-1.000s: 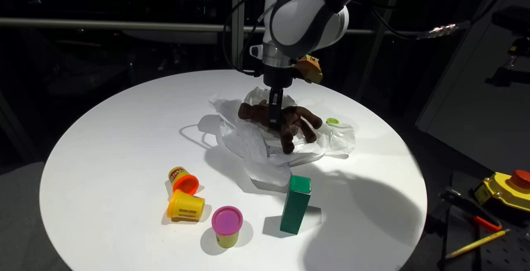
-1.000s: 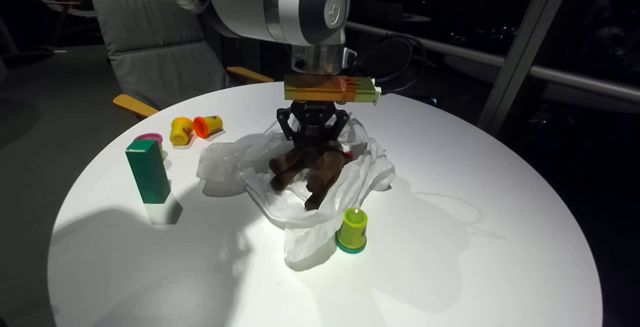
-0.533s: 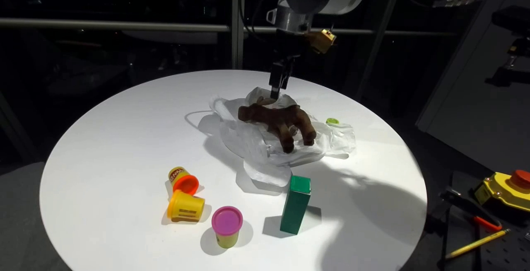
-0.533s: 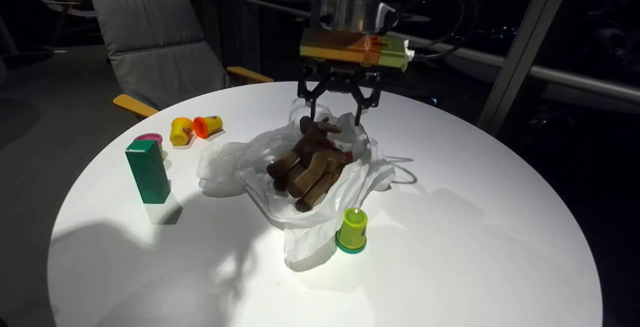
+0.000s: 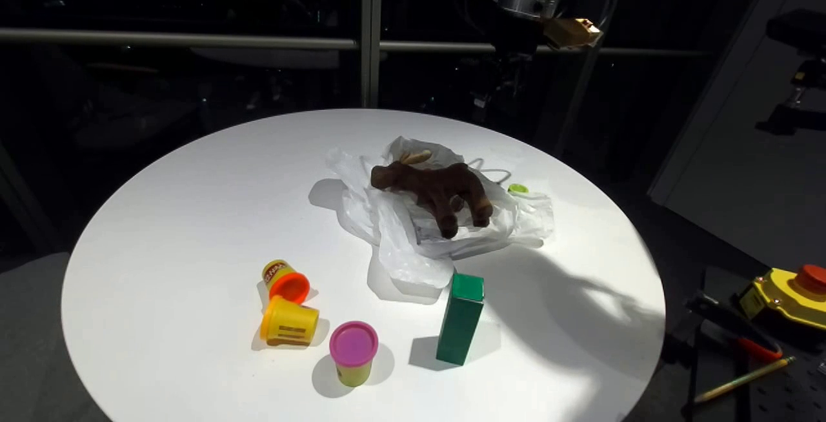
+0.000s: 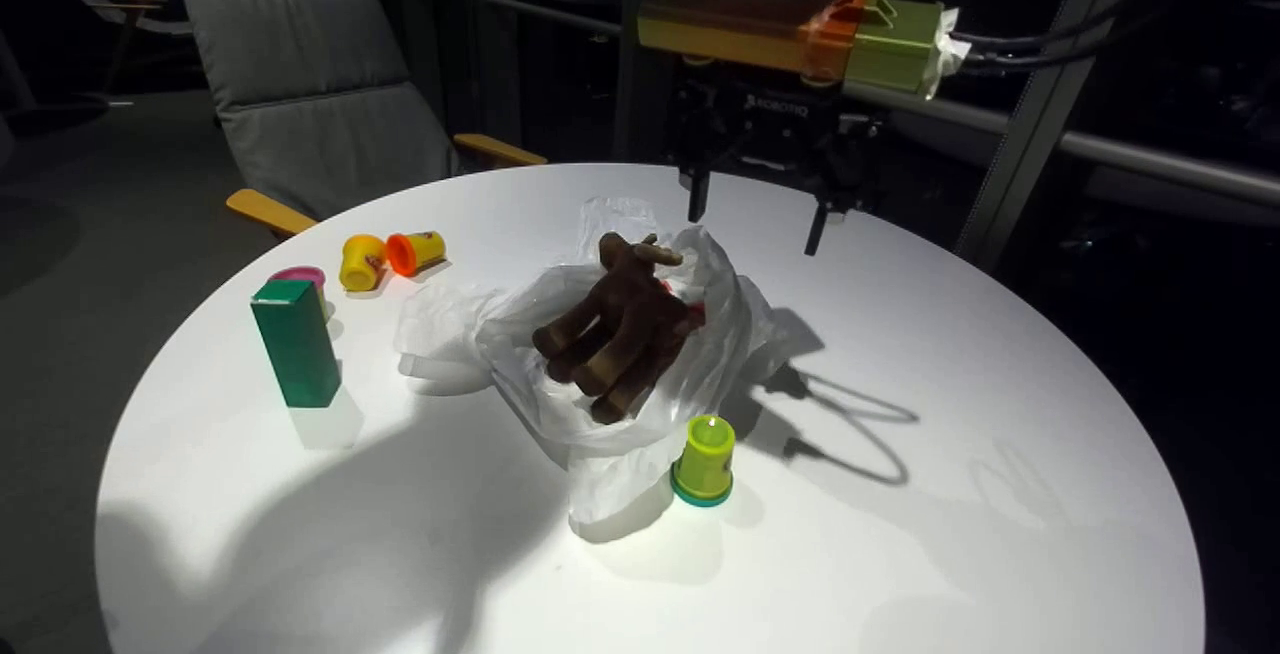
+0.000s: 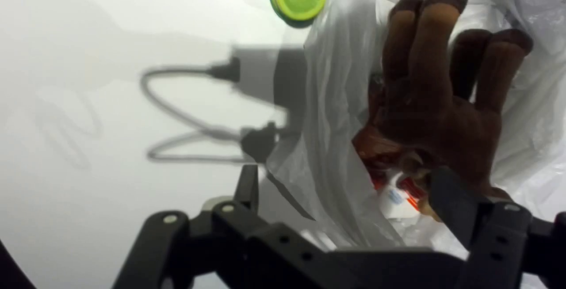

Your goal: Put the objects inside the plastic

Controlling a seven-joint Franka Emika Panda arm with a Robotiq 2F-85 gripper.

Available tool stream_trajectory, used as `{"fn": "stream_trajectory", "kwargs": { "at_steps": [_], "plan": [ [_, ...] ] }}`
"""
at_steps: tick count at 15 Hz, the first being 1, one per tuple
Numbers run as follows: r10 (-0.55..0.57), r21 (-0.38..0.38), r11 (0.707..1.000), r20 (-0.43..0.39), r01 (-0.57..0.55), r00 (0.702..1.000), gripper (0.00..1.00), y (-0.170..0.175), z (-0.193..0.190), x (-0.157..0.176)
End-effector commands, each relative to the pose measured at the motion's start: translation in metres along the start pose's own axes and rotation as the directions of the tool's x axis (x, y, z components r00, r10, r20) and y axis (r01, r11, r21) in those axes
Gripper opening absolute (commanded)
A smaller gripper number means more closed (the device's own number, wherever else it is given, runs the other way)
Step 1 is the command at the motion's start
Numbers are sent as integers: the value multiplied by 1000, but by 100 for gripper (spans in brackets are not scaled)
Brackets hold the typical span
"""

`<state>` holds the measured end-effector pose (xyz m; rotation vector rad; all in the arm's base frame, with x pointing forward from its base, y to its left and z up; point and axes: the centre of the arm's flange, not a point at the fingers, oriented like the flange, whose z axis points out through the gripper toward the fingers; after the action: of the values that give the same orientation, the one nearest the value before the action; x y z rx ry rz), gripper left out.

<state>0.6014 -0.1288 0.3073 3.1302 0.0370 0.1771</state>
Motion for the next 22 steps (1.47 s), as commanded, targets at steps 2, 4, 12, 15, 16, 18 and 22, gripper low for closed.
{"fn": "stream_trajectory", "kwargs": {
  "at_steps": [2, 4, 12, 15, 16, 18, 22],
  "plan": [
    [236, -64, 969, -27, -237, 971, 100, 21, 17, -58],
    [301, -87, 949, -44, -304, 953, 100, 34, 30, -67],
    [552, -139, 823, -34, -551, 833, 100, 57, 75, -64],
    [649, -72, 759, 5, -647, 761, 100, 53, 84, -62],
    [672, -55, 739, 7, -671, 740, 100, 52, 87, -61],
    [705, -27, 710, 16, -704, 709, 100, 48, 91, -59],
    [745, 15, 666, 43, -746, 666, 100, 43, 107, -56]
  ]
}}
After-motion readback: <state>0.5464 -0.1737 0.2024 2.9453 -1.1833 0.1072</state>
